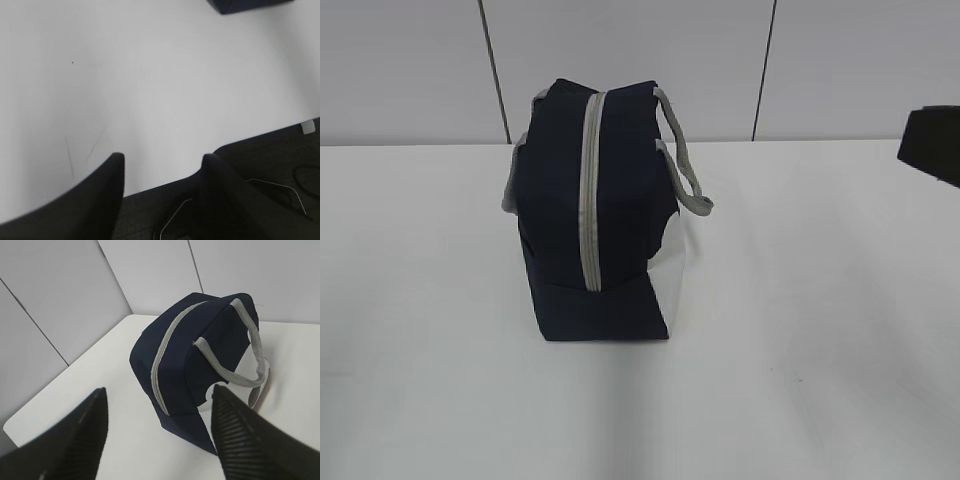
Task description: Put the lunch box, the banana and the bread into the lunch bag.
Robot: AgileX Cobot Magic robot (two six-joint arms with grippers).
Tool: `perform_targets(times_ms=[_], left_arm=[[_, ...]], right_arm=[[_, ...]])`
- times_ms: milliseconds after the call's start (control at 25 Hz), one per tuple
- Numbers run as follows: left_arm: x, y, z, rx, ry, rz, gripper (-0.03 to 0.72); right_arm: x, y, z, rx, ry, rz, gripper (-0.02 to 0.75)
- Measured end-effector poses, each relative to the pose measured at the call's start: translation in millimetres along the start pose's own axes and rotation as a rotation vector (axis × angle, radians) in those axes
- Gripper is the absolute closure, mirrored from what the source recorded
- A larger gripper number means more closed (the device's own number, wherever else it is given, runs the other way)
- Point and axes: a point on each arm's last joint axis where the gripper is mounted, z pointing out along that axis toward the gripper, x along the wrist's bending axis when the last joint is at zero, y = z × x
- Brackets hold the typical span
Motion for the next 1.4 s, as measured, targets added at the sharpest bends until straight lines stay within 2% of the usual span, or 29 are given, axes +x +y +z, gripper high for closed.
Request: perform_targets(times_ms=[320, 560, 720, 920, 1240, 1400], left_arm=[[-2.1, -13, -17, -0.133, 0.007, 0.009, 0.338], [-3.3, -18, -23, -0.175, 0.003, 0.011, 0.348], [-3.5, -18, -23, -0.179, 0.002, 0.010, 0.349], [-3.5, -18, -23, -0.179, 0.002, 0.010, 0.372], [-3.5, -18, -23, -0.179, 0.002, 0.009, 0.400], [-3.5, -18, -23, -0.179, 0.002, 0.009, 0.401]], right_arm=[[-2, 1, 0, -0.008, -0.017, 0.000, 0.260], [-15, 7, -1, -0.084, -0.162, 0.005, 0.273], [-26, 6, 3, -0.093, -0.242, 0.018, 0.274], [-43, -21, 12, -0.013, -0.337, 0.043, 0.274], [-50, -70, 12, 0.119, -0.369, 0.075, 0.278], [-57, -75, 9, 0.108, -0.448, 0.089, 0.278]])
